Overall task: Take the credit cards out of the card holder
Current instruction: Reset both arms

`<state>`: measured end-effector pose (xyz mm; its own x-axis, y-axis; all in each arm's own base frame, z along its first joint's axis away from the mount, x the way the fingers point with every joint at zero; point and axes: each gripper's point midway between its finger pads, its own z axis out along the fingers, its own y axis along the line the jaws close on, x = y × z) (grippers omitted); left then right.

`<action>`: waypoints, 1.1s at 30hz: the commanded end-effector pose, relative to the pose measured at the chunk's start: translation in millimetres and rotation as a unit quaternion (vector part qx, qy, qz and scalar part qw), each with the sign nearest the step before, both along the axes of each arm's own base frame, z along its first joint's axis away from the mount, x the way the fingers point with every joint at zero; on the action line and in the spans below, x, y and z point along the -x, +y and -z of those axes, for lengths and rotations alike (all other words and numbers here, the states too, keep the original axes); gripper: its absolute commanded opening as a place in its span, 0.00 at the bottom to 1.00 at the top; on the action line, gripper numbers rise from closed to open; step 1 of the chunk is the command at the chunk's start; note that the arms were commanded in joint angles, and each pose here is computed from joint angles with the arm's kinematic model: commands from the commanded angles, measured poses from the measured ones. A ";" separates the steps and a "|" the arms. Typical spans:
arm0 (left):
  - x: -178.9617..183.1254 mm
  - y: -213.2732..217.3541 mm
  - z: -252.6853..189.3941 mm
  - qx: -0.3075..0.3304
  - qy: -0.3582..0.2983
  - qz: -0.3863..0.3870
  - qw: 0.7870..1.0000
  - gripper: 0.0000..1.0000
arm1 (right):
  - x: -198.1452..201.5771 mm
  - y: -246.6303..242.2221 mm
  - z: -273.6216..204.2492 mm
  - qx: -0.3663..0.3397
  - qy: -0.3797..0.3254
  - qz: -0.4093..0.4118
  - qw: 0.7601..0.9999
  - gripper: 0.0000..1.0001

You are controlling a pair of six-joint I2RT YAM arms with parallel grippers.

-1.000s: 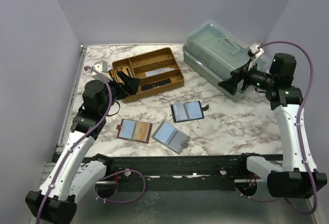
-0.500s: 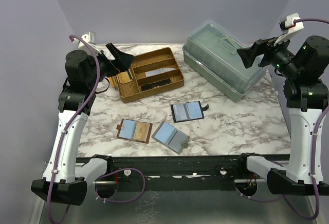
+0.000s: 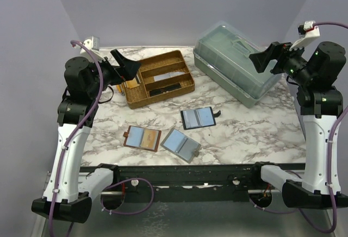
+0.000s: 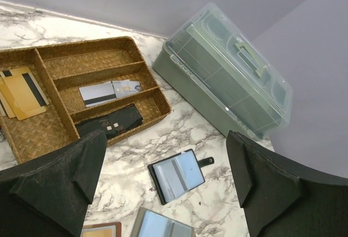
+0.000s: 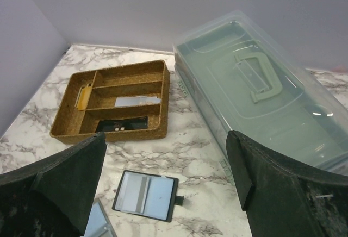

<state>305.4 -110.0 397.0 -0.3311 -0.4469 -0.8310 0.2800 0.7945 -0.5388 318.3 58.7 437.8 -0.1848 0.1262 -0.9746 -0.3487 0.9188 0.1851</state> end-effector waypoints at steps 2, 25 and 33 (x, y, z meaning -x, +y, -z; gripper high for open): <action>8.8 1.6 -1.4 -0.008 -0.005 0.004 1.000 0.99 | 9.3 -3.5 -5.9 -0.004 -0.014 0.013 1.000 0.99; 21.8 10.2 9.3 -0.017 -0.013 -0.014 1.000 0.99 | 16.0 1.2 5.1 -0.005 -0.009 -0.006 1.000 0.99; 22.8 11.1 11.4 -0.018 -0.013 -0.016 1.000 0.99 | 15.5 0.5 5.5 -0.004 -0.008 -0.006 1.000 0.99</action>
